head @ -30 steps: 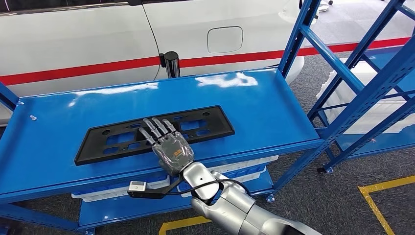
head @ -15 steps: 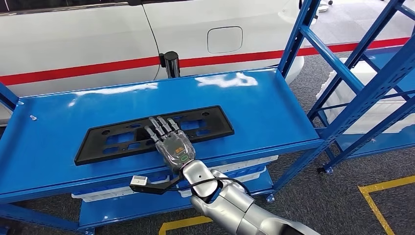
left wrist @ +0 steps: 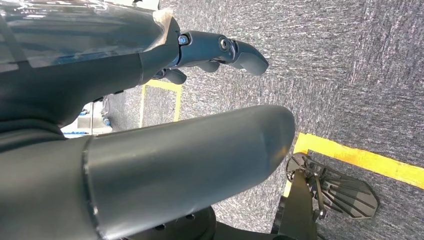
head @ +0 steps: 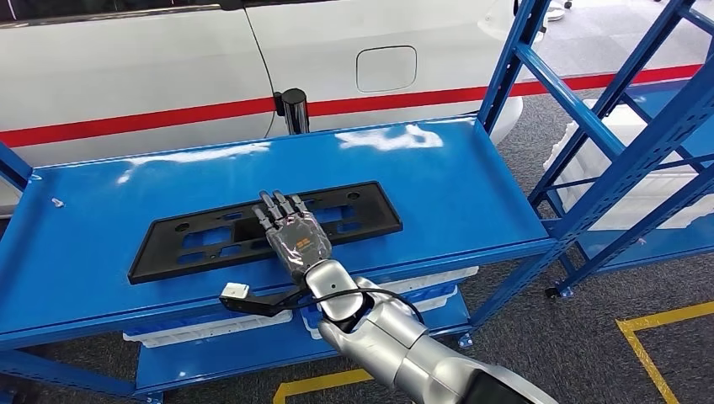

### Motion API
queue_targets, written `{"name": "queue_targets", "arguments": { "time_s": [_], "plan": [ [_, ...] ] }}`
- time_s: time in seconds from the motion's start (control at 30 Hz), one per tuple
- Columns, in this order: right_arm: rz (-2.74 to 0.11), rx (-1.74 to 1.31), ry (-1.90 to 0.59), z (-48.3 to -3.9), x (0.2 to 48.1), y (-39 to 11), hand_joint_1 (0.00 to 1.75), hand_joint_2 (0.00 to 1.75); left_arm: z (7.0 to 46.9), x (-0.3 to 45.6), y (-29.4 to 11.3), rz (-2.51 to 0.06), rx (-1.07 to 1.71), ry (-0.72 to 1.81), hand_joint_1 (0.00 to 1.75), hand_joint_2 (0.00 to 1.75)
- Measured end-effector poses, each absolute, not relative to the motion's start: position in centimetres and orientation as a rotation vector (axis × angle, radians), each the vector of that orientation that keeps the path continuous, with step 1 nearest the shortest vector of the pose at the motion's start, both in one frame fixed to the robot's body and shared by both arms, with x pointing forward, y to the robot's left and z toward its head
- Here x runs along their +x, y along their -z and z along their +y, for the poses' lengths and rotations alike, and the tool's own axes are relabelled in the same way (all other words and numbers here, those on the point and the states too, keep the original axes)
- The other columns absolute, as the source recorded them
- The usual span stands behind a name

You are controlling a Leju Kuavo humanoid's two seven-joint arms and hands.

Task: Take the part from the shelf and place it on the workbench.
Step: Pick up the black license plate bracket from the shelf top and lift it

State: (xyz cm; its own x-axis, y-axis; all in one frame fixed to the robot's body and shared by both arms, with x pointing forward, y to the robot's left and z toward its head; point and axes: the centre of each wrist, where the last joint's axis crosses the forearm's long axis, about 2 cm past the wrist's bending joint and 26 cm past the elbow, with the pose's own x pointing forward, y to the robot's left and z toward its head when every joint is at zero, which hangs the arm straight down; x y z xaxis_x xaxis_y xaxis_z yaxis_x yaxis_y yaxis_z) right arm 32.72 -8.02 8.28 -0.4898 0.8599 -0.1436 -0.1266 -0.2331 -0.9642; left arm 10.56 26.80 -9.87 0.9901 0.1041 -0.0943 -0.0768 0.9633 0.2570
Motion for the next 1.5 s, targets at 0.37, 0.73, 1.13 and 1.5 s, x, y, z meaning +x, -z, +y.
{"name": "queue_targets", "arguments": {
  "time_s": [0.37,0.73,1.13,1.5],
  "plan": [
    [-1.298,-0.938,-1.811,-8.0,32.9,-8.4,0.0,1.75,26.8,10.6,9.9,0.107,0.256,-0.092,0.0,0.0],
    [-1.291,-0.938,-1.816,-8.0,33.0,-8.4,1.74,1.75,26.8,10.6,9.9,0.107,0.256,-0.092,0.0,0.0],
    [-1.332,-0.986,-1.75,-8.0,34.5,-10.6,1.75,1.75,26.7,10.5,9.9,0.111,0.249,-0.106,0.0,0.0],
    [-1.716,-1.028,-1.452,-8.2,36.0,-16.6,1.75,1.75,26.7,10.5,9.9,0.113,0.255,-0.112,0.0,0.0]
  ]
}}
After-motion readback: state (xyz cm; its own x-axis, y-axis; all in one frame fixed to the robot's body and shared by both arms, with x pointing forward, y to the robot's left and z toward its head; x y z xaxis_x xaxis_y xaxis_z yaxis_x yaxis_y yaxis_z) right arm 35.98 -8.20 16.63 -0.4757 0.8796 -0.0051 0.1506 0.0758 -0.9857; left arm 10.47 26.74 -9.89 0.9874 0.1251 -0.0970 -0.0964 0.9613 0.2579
